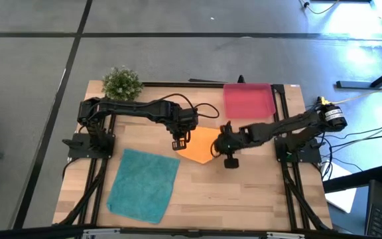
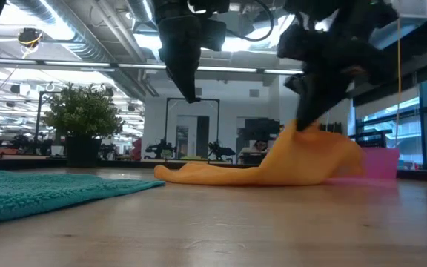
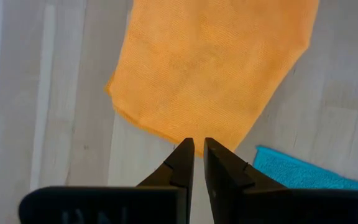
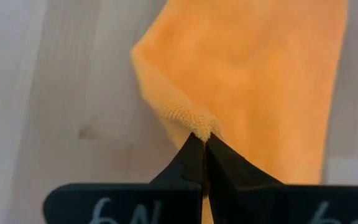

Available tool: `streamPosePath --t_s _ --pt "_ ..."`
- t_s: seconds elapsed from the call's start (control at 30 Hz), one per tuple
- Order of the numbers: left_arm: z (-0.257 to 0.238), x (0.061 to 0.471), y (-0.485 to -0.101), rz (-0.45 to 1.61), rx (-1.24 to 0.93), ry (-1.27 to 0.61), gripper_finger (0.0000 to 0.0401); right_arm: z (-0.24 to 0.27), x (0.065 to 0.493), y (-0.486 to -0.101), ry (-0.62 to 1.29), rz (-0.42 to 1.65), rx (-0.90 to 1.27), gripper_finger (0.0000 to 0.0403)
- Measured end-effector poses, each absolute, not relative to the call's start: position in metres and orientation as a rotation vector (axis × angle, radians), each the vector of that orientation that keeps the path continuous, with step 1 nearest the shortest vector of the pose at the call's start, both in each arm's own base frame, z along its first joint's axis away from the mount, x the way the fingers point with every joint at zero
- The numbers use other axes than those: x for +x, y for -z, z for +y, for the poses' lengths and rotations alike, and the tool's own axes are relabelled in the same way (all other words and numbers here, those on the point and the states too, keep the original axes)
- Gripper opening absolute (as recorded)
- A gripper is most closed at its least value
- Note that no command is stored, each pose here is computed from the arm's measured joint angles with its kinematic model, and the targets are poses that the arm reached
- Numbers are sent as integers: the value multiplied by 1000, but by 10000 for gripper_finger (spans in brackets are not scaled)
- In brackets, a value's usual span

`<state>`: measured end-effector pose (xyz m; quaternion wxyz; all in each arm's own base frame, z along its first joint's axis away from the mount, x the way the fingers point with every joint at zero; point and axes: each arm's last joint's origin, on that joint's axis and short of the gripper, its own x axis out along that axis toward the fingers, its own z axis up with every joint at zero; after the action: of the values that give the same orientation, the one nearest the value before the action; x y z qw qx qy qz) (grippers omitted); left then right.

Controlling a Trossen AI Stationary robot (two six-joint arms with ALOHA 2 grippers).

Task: Roll microfiber towels into tight, uniform cylinder then place into a basket
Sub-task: Fold the orange microfiber towel

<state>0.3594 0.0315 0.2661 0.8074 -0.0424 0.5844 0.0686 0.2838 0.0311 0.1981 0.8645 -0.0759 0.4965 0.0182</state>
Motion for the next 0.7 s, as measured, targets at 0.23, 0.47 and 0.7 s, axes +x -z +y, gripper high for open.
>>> streamPosePath --t_s 0.23,0.47,0.7 --pt "31 359 -266 1248 -120 -168 27 3 303 -202 -103 882 -186 3" --pt "31 359 -266 1246 -143 -185 27 -8 325 -182 -205 829 -185 3" --pt "32 359 -266 1247 -167 -203 27 -16 348 -198 -234 772 -299 3"
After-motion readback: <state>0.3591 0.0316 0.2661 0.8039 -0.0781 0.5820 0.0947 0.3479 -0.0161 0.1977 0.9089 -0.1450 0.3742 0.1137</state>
